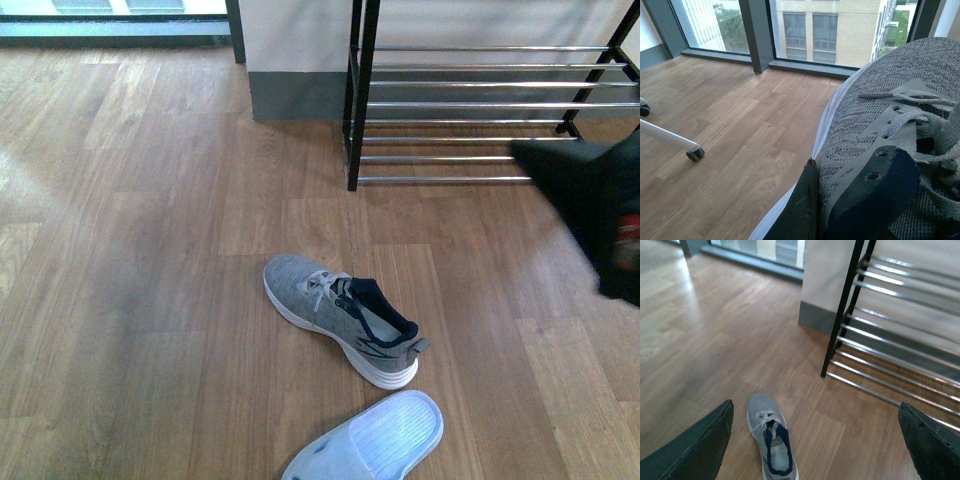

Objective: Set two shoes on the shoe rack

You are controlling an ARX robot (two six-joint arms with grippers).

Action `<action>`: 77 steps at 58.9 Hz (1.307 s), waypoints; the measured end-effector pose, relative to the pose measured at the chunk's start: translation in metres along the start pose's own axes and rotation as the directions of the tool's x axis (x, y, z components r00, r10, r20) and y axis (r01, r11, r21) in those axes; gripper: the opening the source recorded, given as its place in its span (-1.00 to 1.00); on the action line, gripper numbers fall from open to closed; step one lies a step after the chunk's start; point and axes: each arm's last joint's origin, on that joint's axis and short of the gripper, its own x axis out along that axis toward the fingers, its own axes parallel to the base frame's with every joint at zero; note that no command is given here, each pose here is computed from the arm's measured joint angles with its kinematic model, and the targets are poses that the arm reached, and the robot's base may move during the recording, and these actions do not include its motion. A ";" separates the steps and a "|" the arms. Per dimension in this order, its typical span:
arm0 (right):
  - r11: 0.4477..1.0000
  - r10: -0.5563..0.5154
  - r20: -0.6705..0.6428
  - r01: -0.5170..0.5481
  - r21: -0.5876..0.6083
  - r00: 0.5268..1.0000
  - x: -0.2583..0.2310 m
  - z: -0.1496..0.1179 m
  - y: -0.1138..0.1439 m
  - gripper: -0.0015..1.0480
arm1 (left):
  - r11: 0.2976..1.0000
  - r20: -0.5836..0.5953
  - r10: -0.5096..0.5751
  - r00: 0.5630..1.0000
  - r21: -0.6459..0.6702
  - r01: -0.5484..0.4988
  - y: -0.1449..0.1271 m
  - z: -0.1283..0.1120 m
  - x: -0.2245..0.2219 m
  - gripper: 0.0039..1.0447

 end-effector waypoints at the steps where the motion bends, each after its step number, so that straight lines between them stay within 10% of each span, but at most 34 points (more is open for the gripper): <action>1: 1.000 0.011 -0.025 -0.011 -0.009 1.000 0.008 -0.003 0.001 0.82 | 1.000 0.000 0.000 1.000 0.000 0.000 0.000 0.000 0.000 -0.98; 40: 0.993 0.067 -0.513 -0.108 -0.049 0.856 0.200 -0.111 0.019 0.82 | 1.000 0.000 0.000 1.000 0.000 0.000 0.000 0.000 0.000 -0.98; 77: 0.993 0.014 -0.596 -0.080 -0.085 0.803 0.259 -0.157 -0.002 0.82 | 1.000 0.000 0.000 1.000 0.000 0.000 0.000 0.000 0.000 -0.98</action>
